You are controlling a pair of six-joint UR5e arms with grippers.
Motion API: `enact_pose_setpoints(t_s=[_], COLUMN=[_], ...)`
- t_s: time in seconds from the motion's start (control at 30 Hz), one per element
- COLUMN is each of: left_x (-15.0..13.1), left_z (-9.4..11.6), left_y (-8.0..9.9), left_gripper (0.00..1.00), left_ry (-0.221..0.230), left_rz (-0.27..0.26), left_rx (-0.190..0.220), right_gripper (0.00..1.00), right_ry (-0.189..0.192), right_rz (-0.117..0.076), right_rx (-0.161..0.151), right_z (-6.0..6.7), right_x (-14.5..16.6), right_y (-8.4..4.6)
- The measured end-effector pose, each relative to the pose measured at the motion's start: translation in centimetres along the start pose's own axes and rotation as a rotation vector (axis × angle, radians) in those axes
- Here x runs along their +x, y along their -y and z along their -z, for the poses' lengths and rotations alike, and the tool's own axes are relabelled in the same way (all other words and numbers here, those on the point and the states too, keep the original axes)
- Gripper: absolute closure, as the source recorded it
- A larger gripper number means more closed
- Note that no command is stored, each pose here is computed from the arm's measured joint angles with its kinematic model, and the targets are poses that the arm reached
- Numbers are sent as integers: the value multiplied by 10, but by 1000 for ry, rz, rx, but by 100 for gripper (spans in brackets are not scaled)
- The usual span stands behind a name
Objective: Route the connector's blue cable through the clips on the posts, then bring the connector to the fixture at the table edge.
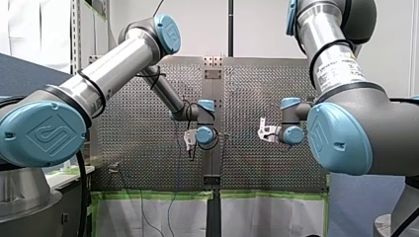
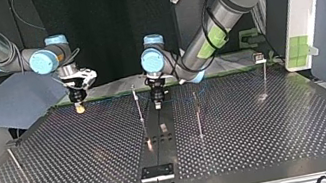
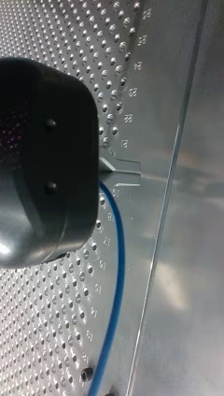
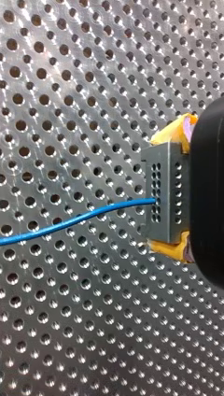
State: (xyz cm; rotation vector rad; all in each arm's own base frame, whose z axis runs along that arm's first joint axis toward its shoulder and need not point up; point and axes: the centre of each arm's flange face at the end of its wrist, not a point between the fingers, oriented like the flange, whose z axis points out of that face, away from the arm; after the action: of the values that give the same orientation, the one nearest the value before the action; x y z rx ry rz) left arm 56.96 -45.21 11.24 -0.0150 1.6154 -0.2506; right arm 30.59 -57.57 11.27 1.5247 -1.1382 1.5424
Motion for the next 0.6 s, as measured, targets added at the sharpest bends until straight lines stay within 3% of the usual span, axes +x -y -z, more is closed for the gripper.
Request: enact_pose_setpoints(t_s=[0.33,0.6], left_x=[-3,9], left_z=[-6,-10], left_y=[0,1], left_gripper=[99,99], left_ry=[8,-17], left_rz=[4,-13], left_rx=[3,-5], right_gripper=[94,94], right_ry=[7,13], right_rz=[1,-1], right_rx=[21,24], right_z=[-16,-23], right_x=[3,-4], right_y=[0,-2])
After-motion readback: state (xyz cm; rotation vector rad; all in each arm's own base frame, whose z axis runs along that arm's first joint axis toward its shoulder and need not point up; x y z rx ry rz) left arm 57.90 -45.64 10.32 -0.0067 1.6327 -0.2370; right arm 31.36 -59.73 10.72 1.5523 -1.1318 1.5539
